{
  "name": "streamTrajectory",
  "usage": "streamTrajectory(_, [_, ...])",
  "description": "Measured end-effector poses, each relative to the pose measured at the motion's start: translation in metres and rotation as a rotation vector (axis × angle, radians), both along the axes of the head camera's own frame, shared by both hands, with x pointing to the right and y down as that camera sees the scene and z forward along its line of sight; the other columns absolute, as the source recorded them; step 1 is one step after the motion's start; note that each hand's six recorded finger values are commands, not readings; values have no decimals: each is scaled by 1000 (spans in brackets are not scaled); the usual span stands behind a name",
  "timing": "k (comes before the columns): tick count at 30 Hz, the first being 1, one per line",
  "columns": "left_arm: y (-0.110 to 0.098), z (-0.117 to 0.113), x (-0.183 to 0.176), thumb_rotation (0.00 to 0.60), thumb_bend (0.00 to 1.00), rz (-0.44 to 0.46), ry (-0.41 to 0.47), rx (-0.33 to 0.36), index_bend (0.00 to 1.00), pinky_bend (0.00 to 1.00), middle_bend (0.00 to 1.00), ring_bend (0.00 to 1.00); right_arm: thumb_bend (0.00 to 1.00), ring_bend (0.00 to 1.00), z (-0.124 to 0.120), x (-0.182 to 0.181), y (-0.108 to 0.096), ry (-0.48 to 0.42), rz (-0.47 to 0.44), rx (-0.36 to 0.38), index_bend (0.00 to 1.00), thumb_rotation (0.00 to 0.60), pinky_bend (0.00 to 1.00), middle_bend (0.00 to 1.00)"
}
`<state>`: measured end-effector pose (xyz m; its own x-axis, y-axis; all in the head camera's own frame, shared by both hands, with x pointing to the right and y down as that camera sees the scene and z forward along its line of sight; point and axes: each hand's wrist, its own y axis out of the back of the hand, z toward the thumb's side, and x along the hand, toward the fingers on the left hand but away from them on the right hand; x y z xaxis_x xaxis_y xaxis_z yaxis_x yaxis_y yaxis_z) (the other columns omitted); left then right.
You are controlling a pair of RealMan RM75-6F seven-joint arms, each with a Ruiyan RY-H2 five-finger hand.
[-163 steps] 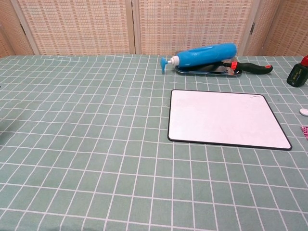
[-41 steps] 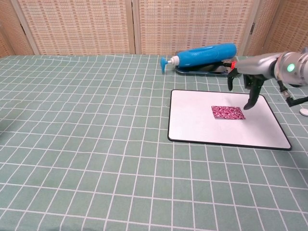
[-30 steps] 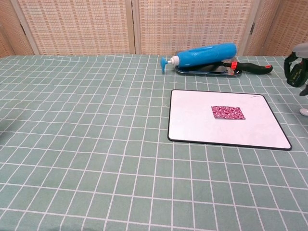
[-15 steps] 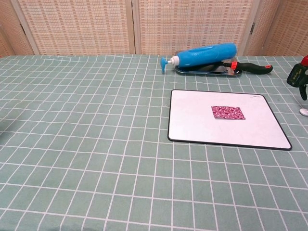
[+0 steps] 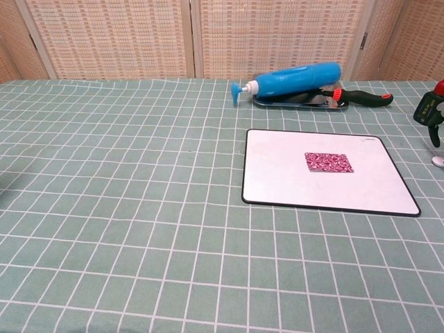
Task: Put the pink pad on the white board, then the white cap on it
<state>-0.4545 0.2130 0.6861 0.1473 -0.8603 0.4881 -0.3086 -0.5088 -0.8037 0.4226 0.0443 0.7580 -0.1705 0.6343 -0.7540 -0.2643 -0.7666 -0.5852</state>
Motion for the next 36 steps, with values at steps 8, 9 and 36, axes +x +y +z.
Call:
streamTrajectory(8, [0,1,0,600,210,2,-1,-4,0,0,0,0,220,990,2,3,3,4,5,-16,496,600,1000,992])
streamTrajectory(9, [0,1,0,600,210,2,-1,-4,0,0,0,0,220,990,2,3,3,4,6,-18,496,600,1000,992])
streamTrajectory(36, [0,1,-1,600,209,-1,7,-10,0,0,0,0,226,990,12,1,5,21,16,-51,497,600,1000,992])
